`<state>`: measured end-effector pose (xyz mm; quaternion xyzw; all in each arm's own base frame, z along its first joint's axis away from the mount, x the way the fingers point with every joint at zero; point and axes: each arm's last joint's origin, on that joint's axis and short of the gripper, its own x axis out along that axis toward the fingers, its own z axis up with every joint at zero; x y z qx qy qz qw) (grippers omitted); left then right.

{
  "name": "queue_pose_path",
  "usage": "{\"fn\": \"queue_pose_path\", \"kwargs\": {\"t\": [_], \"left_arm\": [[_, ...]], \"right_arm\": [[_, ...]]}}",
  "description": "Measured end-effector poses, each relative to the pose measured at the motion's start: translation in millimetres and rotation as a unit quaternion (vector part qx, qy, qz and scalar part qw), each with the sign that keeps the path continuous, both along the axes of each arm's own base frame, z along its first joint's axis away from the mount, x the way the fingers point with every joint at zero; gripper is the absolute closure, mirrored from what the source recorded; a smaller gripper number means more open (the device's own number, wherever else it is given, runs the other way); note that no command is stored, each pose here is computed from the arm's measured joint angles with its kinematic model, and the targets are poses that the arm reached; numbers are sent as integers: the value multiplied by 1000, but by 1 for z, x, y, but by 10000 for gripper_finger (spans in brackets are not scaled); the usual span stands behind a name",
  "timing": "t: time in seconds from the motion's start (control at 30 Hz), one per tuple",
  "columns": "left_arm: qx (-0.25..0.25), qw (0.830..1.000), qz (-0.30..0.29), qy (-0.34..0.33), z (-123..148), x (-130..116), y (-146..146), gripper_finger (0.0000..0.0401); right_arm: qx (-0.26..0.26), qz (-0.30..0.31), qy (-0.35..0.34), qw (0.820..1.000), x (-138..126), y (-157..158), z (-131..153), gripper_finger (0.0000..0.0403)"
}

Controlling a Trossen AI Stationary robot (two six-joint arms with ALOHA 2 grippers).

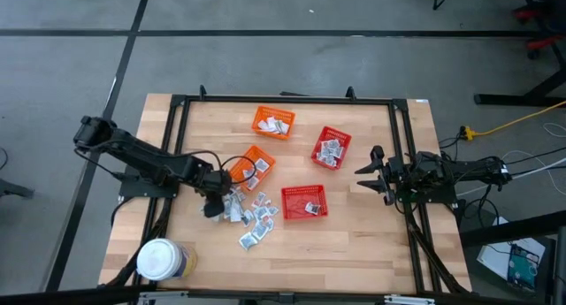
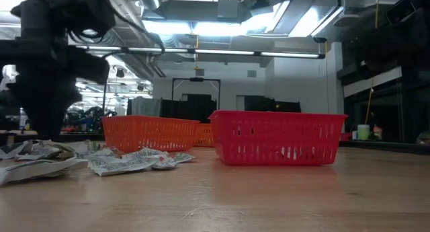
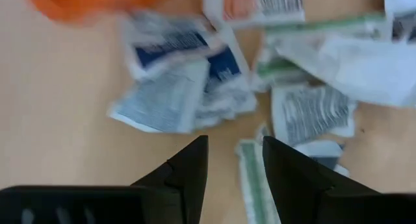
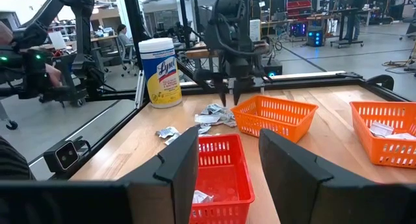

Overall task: Pick & Place First Aid Supplies
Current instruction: Put the green bandage pack into the top orange bin

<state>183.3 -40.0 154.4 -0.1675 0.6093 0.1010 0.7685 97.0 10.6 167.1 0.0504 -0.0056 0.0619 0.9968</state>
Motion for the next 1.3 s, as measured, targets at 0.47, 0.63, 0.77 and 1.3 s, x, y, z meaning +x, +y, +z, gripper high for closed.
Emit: {"fn": "queue_pose_path", "kwargs": {"t": [0.47,0.63,0.77,1.3], "left_arm": [[-75,997,4,-17,-15,-3,-1,270],[-89,996,7,-14,-15,-3,-2,335],[-89,996,16,-14,-15,-3,-2,390],[-165,984,31,-57,10,-2,-5,398]], "right_arm": [[0,0,0,1000,0,0,0,240],[0,0,0,1000,0,0,0,240],[0,0,0,1000,0,0,0,240],[0,0,0,1000,0,0,0,240]]}}
